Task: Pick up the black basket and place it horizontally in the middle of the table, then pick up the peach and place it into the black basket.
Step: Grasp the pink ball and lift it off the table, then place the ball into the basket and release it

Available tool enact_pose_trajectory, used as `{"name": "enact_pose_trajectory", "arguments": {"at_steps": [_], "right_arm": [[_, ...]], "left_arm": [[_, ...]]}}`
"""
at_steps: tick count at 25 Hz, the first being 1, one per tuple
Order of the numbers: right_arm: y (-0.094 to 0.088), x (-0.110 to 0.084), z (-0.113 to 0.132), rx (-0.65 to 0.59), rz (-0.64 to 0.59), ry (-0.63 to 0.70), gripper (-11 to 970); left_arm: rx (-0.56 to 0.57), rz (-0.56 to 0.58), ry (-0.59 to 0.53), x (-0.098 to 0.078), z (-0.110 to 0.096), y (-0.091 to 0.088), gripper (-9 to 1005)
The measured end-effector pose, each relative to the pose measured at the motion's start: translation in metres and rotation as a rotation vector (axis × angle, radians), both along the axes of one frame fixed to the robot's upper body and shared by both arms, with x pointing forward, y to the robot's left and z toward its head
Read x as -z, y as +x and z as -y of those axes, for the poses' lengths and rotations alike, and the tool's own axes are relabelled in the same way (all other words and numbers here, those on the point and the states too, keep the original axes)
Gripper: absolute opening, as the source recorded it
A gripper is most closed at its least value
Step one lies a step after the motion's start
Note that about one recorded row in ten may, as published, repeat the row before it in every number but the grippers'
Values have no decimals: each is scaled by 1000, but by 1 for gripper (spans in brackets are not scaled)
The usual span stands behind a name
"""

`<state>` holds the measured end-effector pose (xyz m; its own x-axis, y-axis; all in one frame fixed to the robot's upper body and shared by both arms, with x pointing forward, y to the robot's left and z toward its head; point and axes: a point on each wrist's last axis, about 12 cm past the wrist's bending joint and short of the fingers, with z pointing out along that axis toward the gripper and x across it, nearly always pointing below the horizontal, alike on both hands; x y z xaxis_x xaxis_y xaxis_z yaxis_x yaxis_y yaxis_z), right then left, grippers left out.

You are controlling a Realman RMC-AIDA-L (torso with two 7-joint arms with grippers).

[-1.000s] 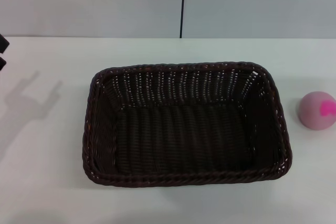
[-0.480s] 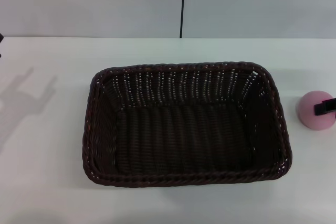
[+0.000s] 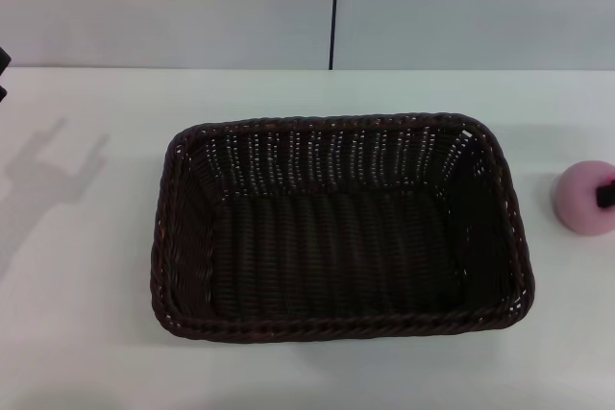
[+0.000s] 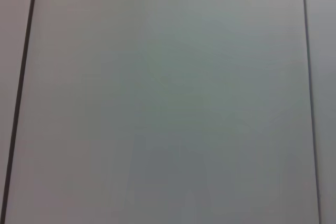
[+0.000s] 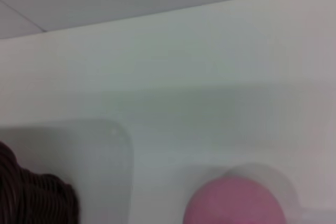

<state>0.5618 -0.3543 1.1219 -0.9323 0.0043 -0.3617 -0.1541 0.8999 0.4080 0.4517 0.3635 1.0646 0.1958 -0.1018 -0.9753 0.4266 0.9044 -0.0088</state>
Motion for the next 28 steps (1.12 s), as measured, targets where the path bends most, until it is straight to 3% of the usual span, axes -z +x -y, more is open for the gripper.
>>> {"name": "enact_pose_trajectory", "arguments": {"at_steps": [4,8,9,10,11,14,18,22,28], "right_arm": [[0,-8,5,16,34,-5,332],[-8,-30,10,17,103,22,259],[-15,-49,10,-1,153,53,248],[-15,-49,10,-1,153,53,237],[-19,-62,9,-17,189,66,226],[-36,-109,-10,-140,317,99,201],[-42,-131,-34,-269,376,119,172],[-37,-131,-63,-416,365,146,134],[-11,-105,-88,-590,322,294,103]], "left_arm": [[-26,22,41,0,-4,-3,636],[-33,24,43,-1,-6,-4,637],[-41,27,46,-1,-7,-6,637],[-44,27,44,-1,-8,-6,637],[-43,28,43,-1,-8,-6,637],[-40,31,43,-1,-7,-6,637],[-30,33,37,-1,-5,-4,637],[-31,29,29,-1,-4,-3,637],[-33,28,17,1,-3,-3,637]]}}
